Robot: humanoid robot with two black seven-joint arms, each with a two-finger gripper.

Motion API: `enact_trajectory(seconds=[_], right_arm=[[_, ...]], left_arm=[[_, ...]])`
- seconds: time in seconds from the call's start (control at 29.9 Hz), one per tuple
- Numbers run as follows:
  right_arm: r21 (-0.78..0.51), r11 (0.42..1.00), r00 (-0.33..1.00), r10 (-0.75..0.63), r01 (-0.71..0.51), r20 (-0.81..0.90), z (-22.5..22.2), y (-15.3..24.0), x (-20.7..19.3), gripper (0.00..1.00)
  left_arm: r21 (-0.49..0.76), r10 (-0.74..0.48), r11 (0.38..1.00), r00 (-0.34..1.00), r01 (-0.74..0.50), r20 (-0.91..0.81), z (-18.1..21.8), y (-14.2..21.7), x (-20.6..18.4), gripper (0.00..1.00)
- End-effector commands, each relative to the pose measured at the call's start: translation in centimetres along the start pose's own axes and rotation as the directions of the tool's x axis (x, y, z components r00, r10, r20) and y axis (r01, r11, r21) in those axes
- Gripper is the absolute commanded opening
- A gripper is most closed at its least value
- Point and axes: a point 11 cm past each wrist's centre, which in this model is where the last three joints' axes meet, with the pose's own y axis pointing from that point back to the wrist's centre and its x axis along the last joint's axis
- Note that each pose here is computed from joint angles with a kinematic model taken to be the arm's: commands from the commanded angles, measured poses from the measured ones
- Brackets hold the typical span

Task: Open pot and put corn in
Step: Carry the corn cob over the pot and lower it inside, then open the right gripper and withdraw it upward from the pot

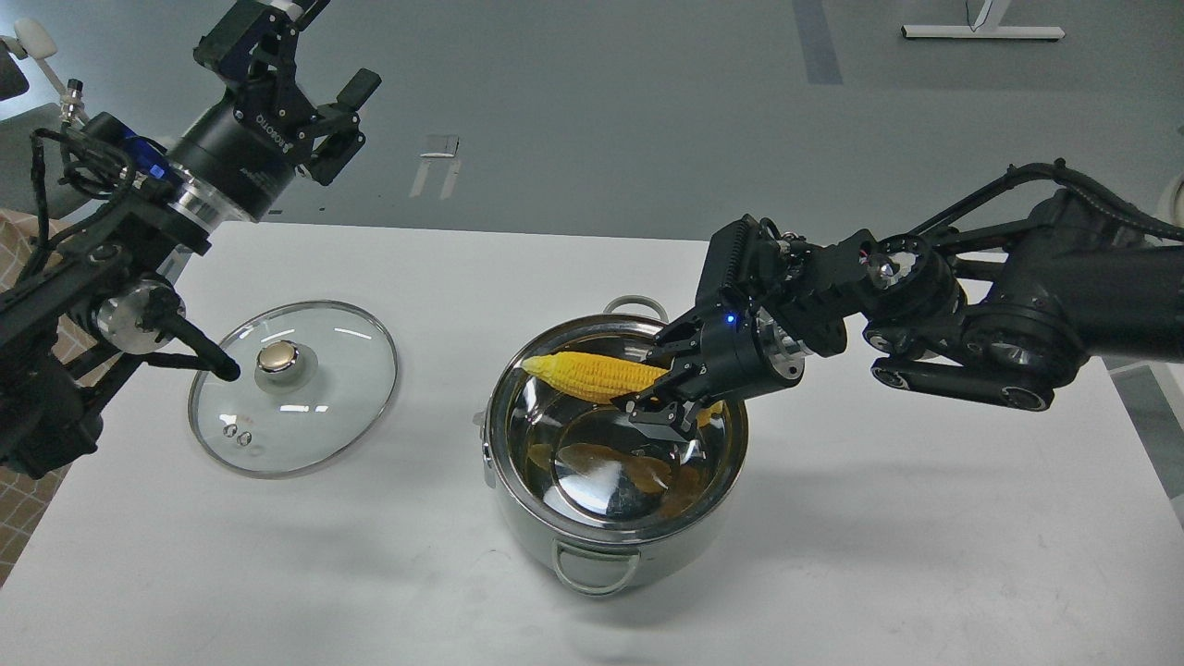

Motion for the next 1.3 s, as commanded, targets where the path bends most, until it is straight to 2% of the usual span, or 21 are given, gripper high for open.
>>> enact_trajectory(seconds=[0.0, 0.2, 0.27, 0.37, 0.47, 0.53, 0.67, 0.77, 0.84, 0.87, 0.94, 1.0, 1.04, 1.07, 1.14, 1.27], right_arm=[[-0.001, 1.0, 1.0, -0.006, 0.006, 0.003, 0.0, 0.1, -0.3, 0.32], [0.008, 1.0, 1.0, -0.005, 0.005, 0.01, -0.2, 0.1, -0.4, 0.53], [0.003, 1.0, 1.0, -0.004, 0.004, 0.014, -0.1, 0.3, -0.5, 0.64], [0.016, 1.0, 1.0, -0.003, 0.003, 0.023, -0.5, 0.4, -0.7, 0.76], [0.016, 1.0, 1.0, -0.003, 0.002, 0.028, -0.5, 0.6, -0.8, 0.8], [0.009, 1.0, 1.0, 0.0, 0.0, 0.03, -0.3, 0.8, -0.9, 0.88], [-0.001, 1.0, 0.998, 0.03, -0.03, 0.062, -0.1, 1.1, -0.4, 0.93], [-0.032, 0.992, 0.985, 0.128, -0.125, 0.112, 0.8, 1.7, 1.9, 0.96], [-0.108, 0.956, 0.939, 0.289, -0.273, 0.186, 3.0, 3.6, 5.2, 0.98], [-0.108, 0.956, 0.939, 0.29, -0.274, 0.187, 3.0, 3.6, 5.2, 0.98], [-0.175, 0.904, 0.871, 0.424, -0.39, 0.249, 4.8, 5.2, 7.5, 1.0], [-0.274, 0.81, 0.728, 0.586, -0.518, 0.356, 7.4, 7.0, 9.1, 1.0], [-0.3, 0.785, 0.686, 0.62, -0.543, 0.381, 8.0, 7.5, 9.3, 1.0], [-0.353, 0.73, 0.598, 0.683, -0.585, 0.42, 9.3, 8.5, 9.5, 1.0], [-0.395, 0.68, 0.512, 0.729, -0.618, 0.453, 10.2, 9.3, 9.5, 1.0], [-0.566, 0.489, 0.184, 0.84, -0.664, 0.51, 14.1, 12.5, 7.6, 1.0]], left_arm=[[0.0, 0.0, 1.0, 1.0, 0.0, 0.0, 0.0, 0.0, 0.0, 0.9], [0.0, 0.0, 1.0, 1.0, 0.0, 0.0, 0.0, 0.0, 0.0, 0.9], [0.0, 0.0, 1.0, 1.0, 0.0, 0.001, 0.0, 0.0, 0.0, 0.9], [0.002, -0.001, 1.0, 1.0, 0.001, 0.001, 0.0, 0.1, 0.1, 0.9], [0.001, -0.002, 1.0, 1.0, 0.002, 0.0, 0.0, 0.1, 0.0, 0.9], [0.002, -0.001, 1.0, 1.0, 0.001, 0.001, 0.0, 0.1, 0.1, 0.91], [0.003, 0.0, 1.0, 1.0, 0.0, 0.0, 0.0, 0.1, 0.1, 0.91], [0.002, 0.003, 1.0, 1.0, -0.003, 0.003, 0.0, 0.1, 0.1, 0.93], [0.005, 0.006, 1.0, 1.0, -0.006, 0.006, 0.0, 0.2, 0.2, 0.96], [0.005, 0.006, 1.0, 1.0, -0.006, 0.006, 0.0, 0.2, 0.2, 0.96], [0.006, 0.008, 1.0, 1.0, -0.008, 0.006, -0.2, 0.2, 0.3, 0.97], [0.006, 0.011, 1.0, 1.0, -0.011, -0.001, -0.3, 0.2, 0.3, 0.98], [0.005, 0.01, 1.0, 1.0, -0.01, -0.003, -0.3, 0.2, 0.2, 0.98], [0.005, 0.007, 1.0, 1.0, -0.007, -0.006, -0.4, 0.1, 0.0, 0.98], [0.004, 0.006, 1.0, 1.0, -0.006, -0.009, -0.5, 0.1, -0.1, 0.98], [0.004, 0.013, 1.0, 1.0, -0.013, -0.024, -1.1, -0.1, 0.2, 0.98]])
